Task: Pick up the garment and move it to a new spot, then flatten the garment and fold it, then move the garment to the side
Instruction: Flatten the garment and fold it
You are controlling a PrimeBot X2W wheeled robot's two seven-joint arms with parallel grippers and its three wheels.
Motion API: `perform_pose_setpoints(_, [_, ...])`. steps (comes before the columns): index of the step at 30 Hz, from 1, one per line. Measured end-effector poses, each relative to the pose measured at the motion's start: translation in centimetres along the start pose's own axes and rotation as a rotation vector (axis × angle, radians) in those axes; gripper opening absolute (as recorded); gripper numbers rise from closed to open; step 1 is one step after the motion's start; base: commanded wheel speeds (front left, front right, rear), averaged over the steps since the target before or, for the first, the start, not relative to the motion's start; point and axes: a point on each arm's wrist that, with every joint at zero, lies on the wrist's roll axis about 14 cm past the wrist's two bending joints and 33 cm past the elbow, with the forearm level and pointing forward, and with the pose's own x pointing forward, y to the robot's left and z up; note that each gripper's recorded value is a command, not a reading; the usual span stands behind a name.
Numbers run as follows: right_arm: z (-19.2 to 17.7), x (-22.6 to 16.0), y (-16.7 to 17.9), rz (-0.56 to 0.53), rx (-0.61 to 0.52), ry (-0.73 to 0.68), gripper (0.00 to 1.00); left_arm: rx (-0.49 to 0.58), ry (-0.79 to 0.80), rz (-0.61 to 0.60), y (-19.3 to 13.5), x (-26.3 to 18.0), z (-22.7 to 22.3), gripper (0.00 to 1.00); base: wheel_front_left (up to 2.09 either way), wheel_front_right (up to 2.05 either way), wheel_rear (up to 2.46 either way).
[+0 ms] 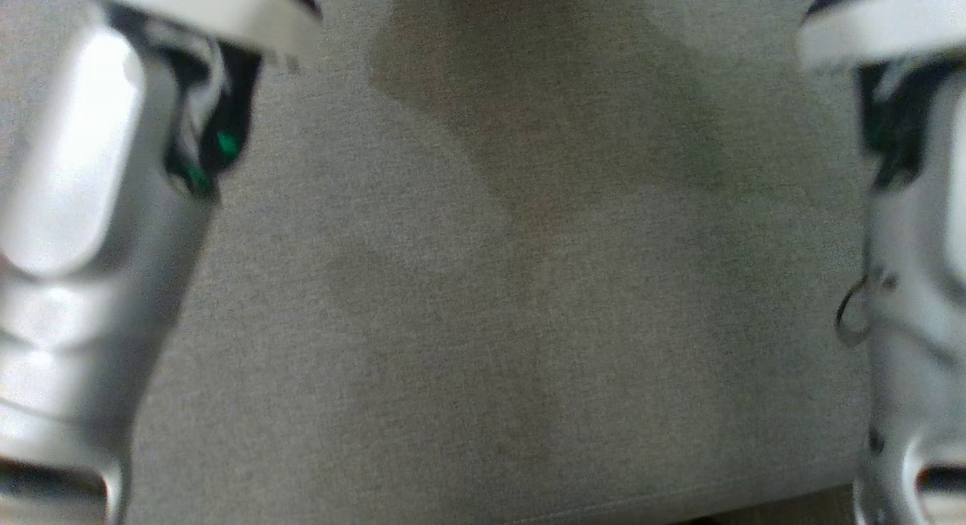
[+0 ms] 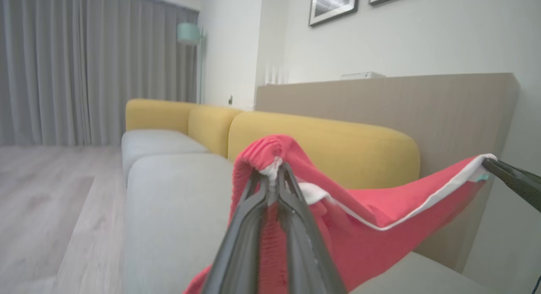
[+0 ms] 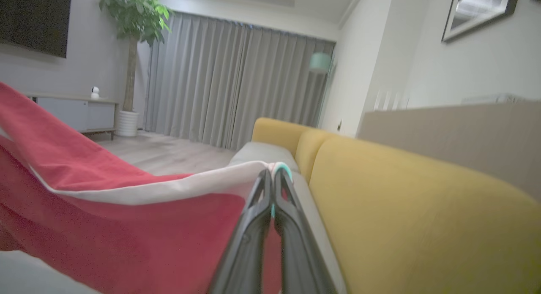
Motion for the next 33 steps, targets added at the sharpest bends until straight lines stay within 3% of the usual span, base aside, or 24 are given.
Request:
perform_pose_setpoints(5, [-6.6, -5.0, 1.6, 0.01, 0.056, 0.175, 0.0, -0.115, 0.164, 0.042, -0.8, -4.6, -8.2, 0.0, 0.0, 0.0, 0.0])
perform_pose_setpoints(9, [-8.5, -8.5, 2.3, 0.001, 0.098, 0.238, 0.0, -0.195, 0.226, 0.076, -2.4, -8.4, -11.7, 0.0, 0.0, 0.0, 0.0])
perform_pose_setpoints(17, [-7.1, -14.5, 1.6, -0.071, 0.133, 0.25, 0.0, -0.268, 0.218, 0.124, -5.7, -14.1, -11.8, 0.0, 0.0, 0.0, 0.0])
perform_pose_setpoints(25, [-5.6, -22.3, 1.3, -0.126, 0.15, 0.351, 0.0, -0.351, 0.253, 0.147, -10.7, -20.1, -10.7, 0.0, 0.0, 0.0, 0.0])
perform_pose_setpoints(33, [-6.8, -21.6, 2.4, -0.087, 0.159, 0.427, 0.0, -0.456, 0.34, 0.186, -12.1, -22.2, -12.5, 0.0, 0.0, 0.0, 0.0])
